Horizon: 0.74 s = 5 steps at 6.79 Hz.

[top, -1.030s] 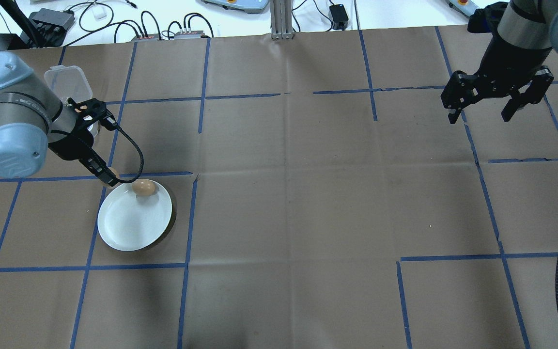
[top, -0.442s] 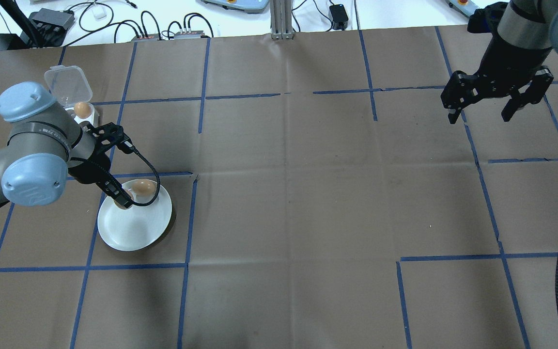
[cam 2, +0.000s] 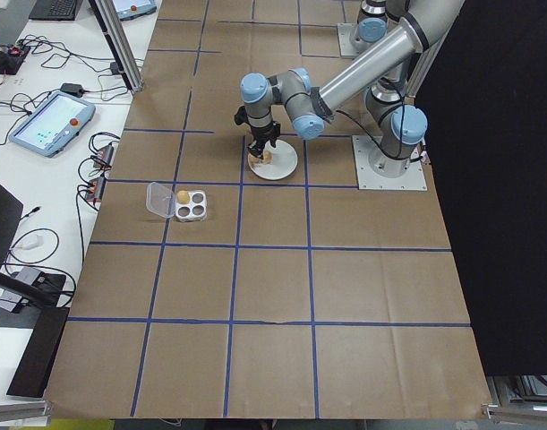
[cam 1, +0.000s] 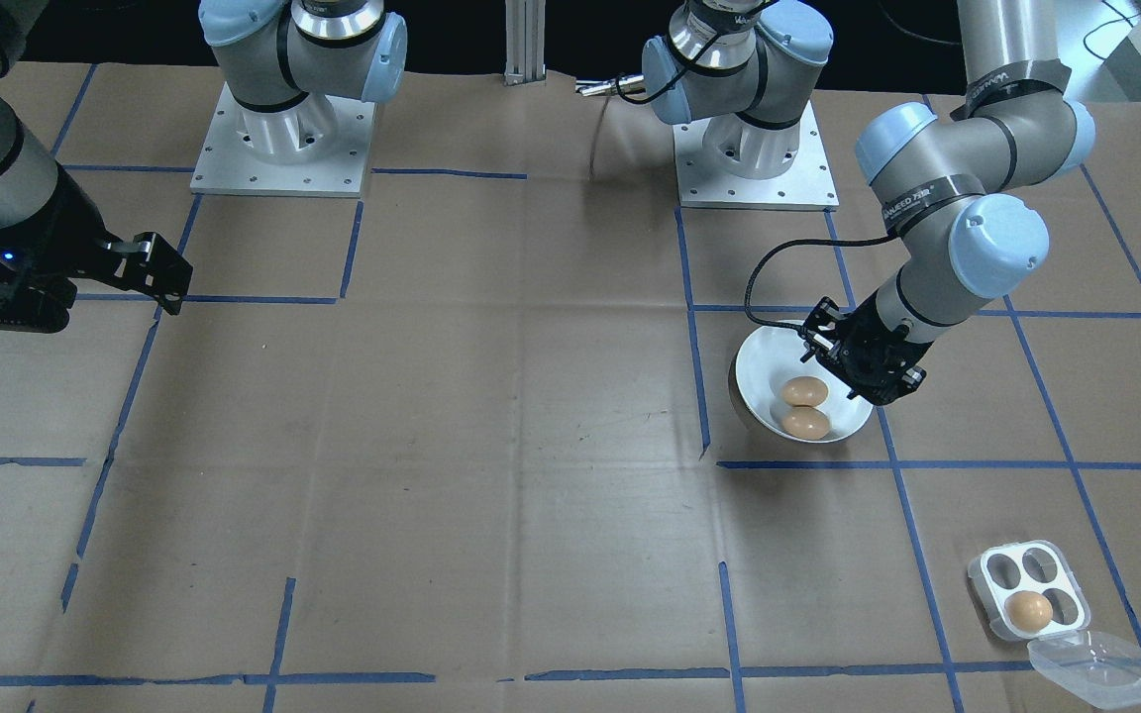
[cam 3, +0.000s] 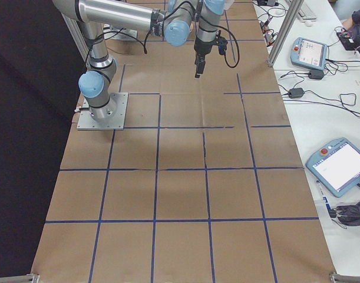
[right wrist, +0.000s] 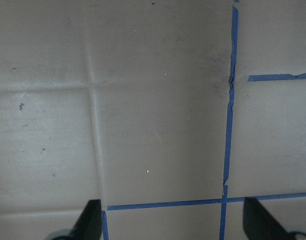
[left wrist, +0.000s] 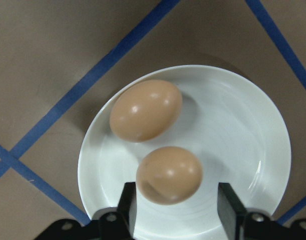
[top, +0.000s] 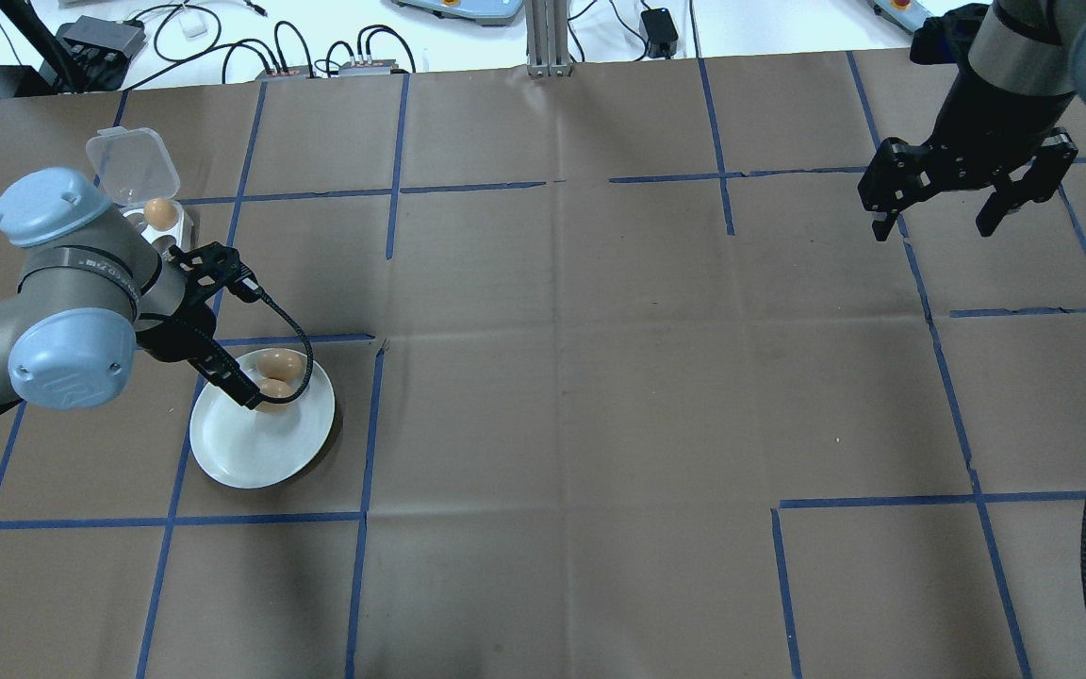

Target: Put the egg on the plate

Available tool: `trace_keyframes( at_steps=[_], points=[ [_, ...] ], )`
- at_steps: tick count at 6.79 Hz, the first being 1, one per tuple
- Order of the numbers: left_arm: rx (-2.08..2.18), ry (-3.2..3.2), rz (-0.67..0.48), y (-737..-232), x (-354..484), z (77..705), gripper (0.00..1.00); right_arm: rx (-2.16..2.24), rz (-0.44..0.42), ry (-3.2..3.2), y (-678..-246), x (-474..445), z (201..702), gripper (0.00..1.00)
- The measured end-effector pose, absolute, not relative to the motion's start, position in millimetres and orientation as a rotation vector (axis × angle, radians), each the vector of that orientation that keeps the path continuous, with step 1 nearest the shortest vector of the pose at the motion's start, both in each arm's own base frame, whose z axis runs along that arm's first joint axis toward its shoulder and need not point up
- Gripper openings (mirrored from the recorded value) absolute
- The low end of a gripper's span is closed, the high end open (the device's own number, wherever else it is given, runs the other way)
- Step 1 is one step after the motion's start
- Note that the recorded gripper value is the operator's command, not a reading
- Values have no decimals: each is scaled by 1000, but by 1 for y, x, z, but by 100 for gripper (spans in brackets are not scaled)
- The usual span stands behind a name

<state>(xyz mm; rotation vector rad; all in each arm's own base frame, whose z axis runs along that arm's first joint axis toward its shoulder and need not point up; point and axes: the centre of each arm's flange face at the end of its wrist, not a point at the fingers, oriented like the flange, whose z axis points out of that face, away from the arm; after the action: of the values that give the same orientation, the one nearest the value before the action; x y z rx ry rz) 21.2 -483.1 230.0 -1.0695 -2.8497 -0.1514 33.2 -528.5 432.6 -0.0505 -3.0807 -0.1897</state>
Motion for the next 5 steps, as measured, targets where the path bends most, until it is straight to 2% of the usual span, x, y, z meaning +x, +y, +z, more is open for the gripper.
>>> trace_keyframes(
  at_steps=[2,5],
  points=[
    [-1060,-2880,-106,-491,30,245,99,-50,-190,-3081,-528,33,433,100],
    [-1082,-2943,18,-544,70,292,99,-51,-190,-3081,-528,33,433,100]
  ],
)
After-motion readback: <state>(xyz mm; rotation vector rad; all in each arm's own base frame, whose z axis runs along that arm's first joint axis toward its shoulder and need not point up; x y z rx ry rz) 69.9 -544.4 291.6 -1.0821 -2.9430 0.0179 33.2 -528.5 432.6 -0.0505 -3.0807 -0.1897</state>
